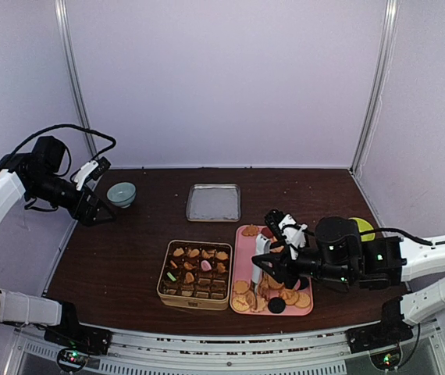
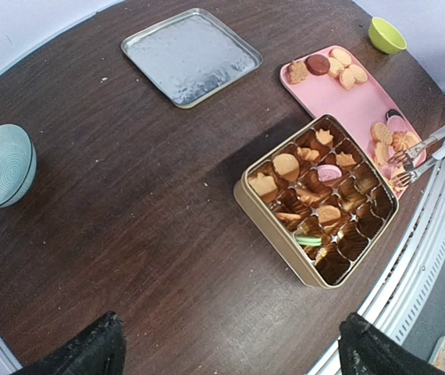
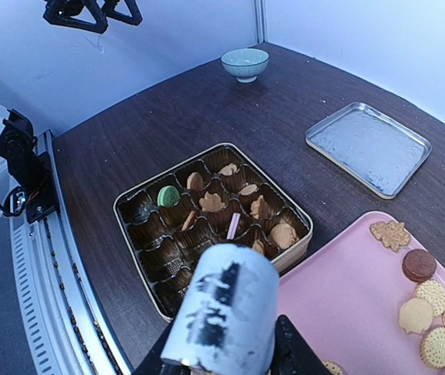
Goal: Pack the cookies
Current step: Pick up the fake cookies from the plate, then place the fake cookies in the empty pocket of the box.
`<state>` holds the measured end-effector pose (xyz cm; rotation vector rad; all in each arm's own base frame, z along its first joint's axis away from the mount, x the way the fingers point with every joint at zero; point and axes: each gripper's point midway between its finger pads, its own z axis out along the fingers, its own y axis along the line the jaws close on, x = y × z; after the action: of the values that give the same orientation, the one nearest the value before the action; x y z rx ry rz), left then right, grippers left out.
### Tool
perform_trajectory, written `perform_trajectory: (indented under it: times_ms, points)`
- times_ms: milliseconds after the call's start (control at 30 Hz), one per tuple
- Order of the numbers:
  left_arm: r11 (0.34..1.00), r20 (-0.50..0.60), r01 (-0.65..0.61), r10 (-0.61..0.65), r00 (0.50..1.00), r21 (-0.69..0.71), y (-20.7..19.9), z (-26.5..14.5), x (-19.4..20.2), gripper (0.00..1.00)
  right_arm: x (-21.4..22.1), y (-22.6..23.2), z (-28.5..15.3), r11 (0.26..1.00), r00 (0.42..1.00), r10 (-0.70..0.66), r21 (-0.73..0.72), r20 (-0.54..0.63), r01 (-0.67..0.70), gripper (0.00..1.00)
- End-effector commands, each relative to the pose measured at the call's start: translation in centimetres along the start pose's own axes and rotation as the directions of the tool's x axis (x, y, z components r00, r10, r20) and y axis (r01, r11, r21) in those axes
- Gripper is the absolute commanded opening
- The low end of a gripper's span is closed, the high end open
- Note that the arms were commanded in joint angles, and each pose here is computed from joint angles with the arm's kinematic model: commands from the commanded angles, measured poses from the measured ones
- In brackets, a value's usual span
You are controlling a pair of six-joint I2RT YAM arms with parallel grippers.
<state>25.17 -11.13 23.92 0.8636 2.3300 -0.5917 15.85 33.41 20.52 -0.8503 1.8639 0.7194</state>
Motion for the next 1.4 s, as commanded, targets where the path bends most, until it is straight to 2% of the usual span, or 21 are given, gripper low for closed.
perform_trajectory:
  times_ms: [0, 200, 367, 533, 933, 1200, 1367]
  points:
    - [1.000, 0.020, -0.011, 0.011, 1.000, 0.001, -0.2, -0.7, -0.5, 0.98, -1.4, 0.6, 0.0, 1.000, 0.999, -0.014, -0.002, 0.037, 0.014, 0.34]
    - [1.000, 0.020, -0.011, 0.011, 1.000, 0.001, -0.2, -0.7, -0.5, 0.98, -0.8, 0.1, -0.1, 1.000, 0.999, -0.002, 0.016, 0.032, 0.001, 0.32]
    - [1.000, 0.021, -0.014, 0.014, 1.000, -0.002, -0.2, -0.7, -0.6, 0.98, -1.0, -0.2, -0.5, 0.999, 0.998, 0.047, 0.025, 0.048, -0.048, 0.11]
    - [1.000, 0.022, -0.012, 0.012, 1.000, 0.001, -0.2, -0.7, -0.6, 0.98, -1.8, -0.5, -1.2, 0.997, 0.994, 0.068, 0.033, 0.082, -0.071, 0.00]
    - [1.000, 0.012, -0.017, 0.017, 1.000, -0.007, -0.1, -0.7, -0.3, 0.98, -8.6, 0.6, -3.3, 1.000, 0.980, 0.013, 0.013, 0.199, -0.016, 0.00]
    - [1.000, -0.003, -0.015, 0.015, 1.000, -0.021, 0.1, -0.6, 0.1, 0.98, -12.8, 3.4, 0.4, 0.997, 0.972, -0.068, -0.027, 0.226, 0.076, 0.00]
    - [0.999, -0.011, -0.012, 0.012, 1.000, -0.030, 0.2, -0.5, 0.4, 0.98, -13.3, 4.9, 4.3, 0.992, 0.972, -0.107, -0.039, 0.211, 0.118, 0.00]
